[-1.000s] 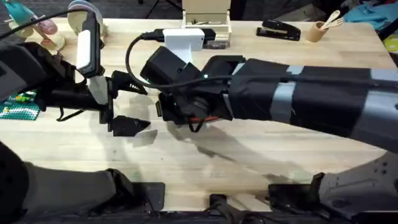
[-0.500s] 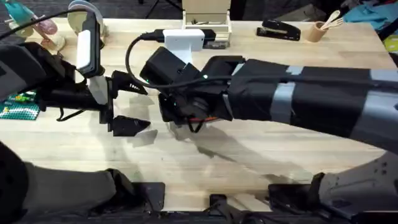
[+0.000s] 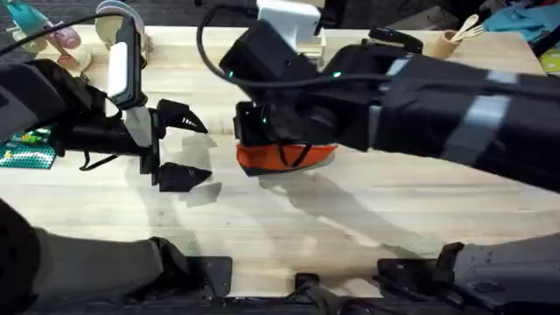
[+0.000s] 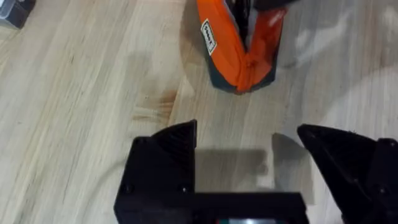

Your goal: Unzip the bag, pick up the pens from the table one at a time and place them inside, then zip the bag closed.

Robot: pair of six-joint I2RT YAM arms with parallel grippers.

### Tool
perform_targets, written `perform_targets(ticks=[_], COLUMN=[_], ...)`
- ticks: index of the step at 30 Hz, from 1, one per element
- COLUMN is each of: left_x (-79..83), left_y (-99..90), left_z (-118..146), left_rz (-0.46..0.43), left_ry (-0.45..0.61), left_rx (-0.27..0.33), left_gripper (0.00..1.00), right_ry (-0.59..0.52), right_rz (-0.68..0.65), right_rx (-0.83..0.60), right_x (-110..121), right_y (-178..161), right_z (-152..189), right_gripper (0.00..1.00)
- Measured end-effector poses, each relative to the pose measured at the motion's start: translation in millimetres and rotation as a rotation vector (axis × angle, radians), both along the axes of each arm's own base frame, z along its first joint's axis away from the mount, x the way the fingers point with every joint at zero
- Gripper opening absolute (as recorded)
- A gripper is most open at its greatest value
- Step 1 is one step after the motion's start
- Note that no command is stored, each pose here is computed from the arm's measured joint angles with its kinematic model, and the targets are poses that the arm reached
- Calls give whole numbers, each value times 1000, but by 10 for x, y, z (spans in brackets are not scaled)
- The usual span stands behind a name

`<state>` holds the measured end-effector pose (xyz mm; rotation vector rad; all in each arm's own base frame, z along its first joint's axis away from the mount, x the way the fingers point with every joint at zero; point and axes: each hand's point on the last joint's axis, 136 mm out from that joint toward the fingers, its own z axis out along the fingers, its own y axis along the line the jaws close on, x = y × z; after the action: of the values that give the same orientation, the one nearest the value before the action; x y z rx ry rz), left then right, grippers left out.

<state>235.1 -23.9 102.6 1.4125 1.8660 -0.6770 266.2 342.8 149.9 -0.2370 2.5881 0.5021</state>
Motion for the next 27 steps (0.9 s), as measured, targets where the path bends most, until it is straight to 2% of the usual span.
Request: perform_targets(ticks=[15,20,21,22,23,27], left_x=[0,0,0,0,0,0], left_y=[0,0,0,0,0,0], left_z=[0,0,0,0,0,0], left_rz=[0,0,0,0,0,0], left_ry=[0,0,0,0,0,0], left_rx=[0,0,0,0,0,0], left_gripper=[993,993,993,993,993,993], right_ry=[-23,-9,-8,-6,-1,36], right_rz=[29,32,33,35,39,63], right_rx=[-8,-30,-28,-27,-24,-20], right_x=[-1,-69,-91,-113,-141,-259], right_y=[-26,-123,-149,-171,-190,-238], right_z=[68,106,142,172,201,240], right_gripper=[32,32,59,114,233,808])
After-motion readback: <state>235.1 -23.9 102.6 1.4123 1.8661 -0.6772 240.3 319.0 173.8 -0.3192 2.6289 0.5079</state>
